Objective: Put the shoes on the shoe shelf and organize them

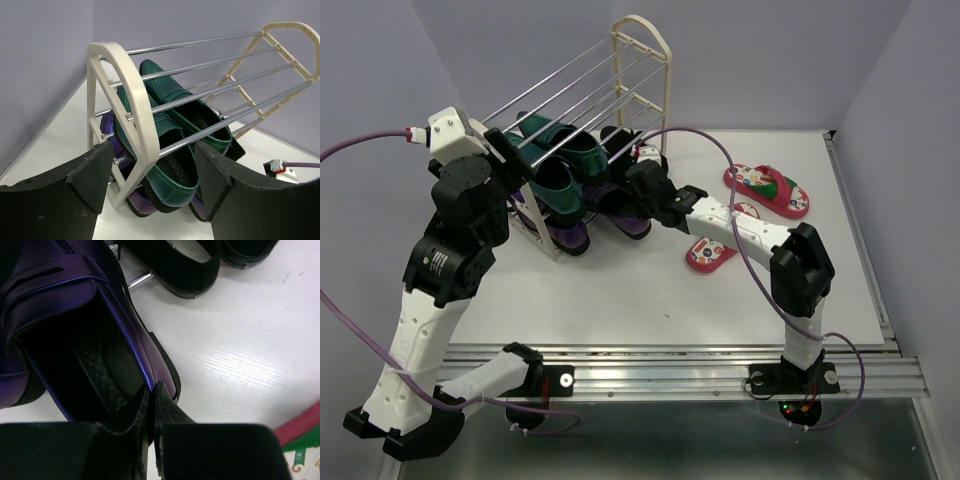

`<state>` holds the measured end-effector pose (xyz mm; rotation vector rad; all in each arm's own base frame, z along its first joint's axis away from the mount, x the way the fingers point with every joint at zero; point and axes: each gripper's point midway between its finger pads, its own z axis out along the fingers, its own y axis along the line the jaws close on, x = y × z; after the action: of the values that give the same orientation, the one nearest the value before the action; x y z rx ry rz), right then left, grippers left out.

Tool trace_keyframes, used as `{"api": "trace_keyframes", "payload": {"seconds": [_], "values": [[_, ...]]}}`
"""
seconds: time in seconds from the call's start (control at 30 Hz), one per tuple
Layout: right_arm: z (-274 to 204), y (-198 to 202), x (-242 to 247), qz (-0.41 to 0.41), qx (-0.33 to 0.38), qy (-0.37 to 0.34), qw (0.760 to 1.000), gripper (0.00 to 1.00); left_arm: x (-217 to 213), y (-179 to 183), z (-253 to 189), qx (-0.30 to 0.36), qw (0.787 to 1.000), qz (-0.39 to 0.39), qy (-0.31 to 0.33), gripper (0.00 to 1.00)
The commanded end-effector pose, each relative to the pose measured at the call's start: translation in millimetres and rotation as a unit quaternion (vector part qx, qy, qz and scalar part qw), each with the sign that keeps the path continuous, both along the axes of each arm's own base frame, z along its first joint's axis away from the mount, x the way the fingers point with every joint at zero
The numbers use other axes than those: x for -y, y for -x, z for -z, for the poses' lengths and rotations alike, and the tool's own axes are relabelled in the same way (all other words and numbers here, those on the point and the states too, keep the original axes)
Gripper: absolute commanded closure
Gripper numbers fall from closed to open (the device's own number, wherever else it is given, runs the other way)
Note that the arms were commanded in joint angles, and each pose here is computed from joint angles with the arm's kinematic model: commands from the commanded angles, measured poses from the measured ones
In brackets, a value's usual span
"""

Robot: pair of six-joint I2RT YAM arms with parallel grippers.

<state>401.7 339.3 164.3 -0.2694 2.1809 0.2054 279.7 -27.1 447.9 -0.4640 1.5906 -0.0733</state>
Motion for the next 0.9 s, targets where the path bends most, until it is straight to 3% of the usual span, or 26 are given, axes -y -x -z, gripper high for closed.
{"api": "trace_keyframes", "payload": {"seconds": [0.0, 0.87], "values": [[-79.3, -33.2, -35.0, -0.004, 0.097, -0.106, 0.990, 0.99, -9.9, 12.5, -21.6, 0.030, 0.999, -0.012, 0.011, 0.24], [-84.8, -56.3, -78.7, 0.000, 0.111, -0.217, 0.970, 0.99, -11.5, 18.8, -17.6, 0.029, 0.999, -0.010, 0.022, 0.24]]}}
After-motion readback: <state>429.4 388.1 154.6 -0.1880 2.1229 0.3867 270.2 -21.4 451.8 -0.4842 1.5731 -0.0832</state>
